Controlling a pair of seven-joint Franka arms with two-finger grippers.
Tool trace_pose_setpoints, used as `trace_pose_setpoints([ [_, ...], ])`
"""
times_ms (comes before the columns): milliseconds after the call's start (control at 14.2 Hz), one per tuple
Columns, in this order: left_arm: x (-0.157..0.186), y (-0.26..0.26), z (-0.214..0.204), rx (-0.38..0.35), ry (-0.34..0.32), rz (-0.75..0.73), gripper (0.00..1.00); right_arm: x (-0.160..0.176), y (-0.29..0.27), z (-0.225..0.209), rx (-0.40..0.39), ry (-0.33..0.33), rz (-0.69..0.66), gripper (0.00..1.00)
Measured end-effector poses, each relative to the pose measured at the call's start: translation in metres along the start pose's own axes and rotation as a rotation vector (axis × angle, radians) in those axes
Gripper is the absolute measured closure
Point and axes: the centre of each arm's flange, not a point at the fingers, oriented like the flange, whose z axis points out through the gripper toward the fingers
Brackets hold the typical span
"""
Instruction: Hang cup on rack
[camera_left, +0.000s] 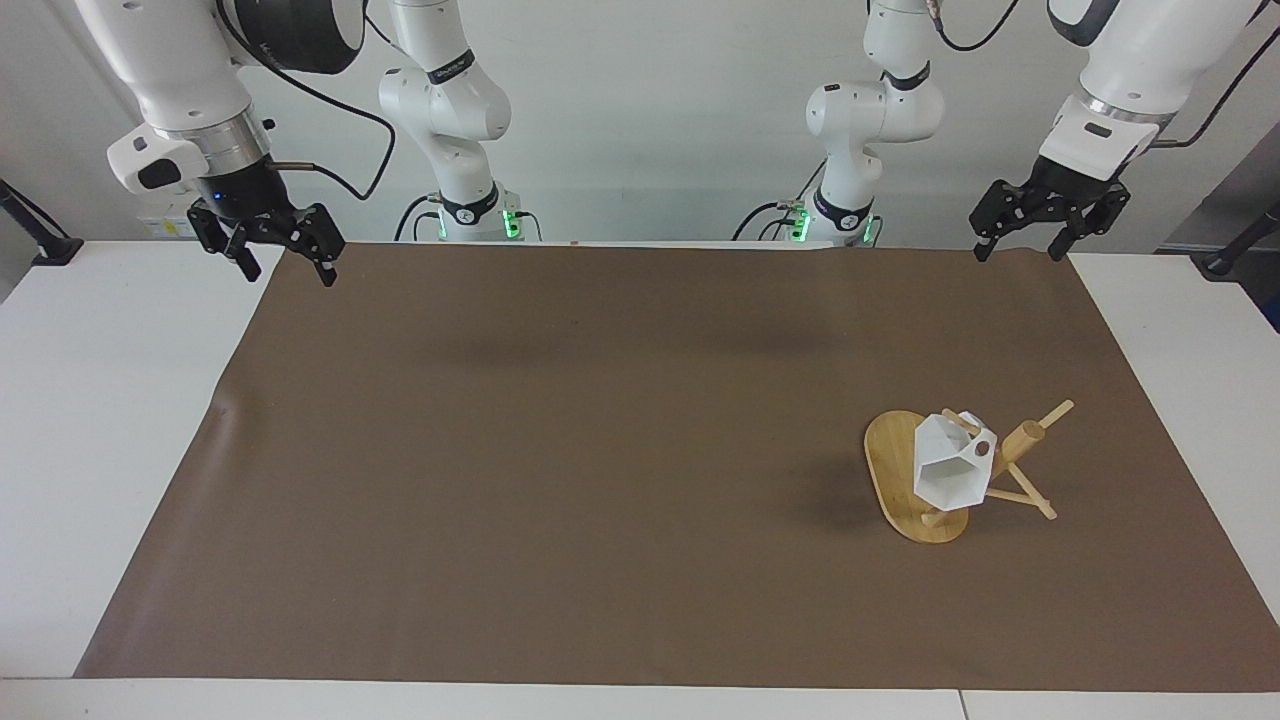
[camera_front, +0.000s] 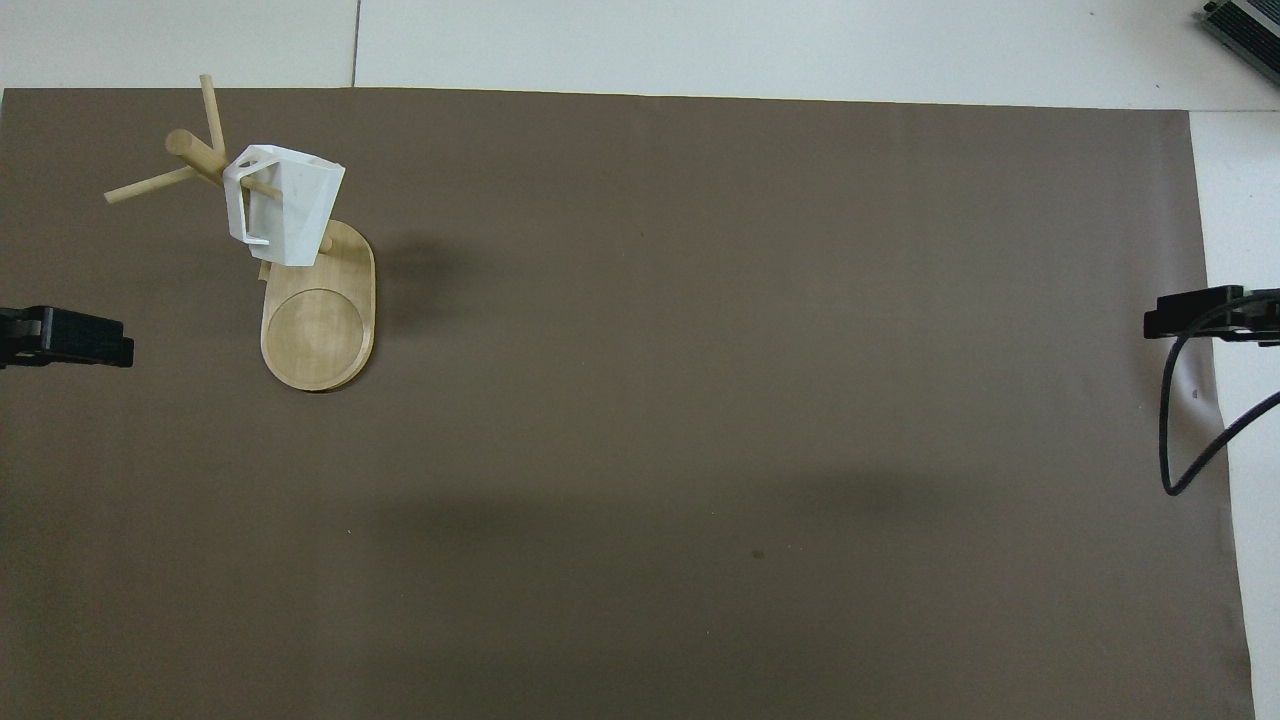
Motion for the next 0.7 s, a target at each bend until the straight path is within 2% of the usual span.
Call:
trace_pose_setpoints([
  [703,-0.0052,0.0002,-0.0029,-0.001,-0.015,0.0,0.0,0.0,0.0,0.0,0.0,0.0,0.0,0.0],
])
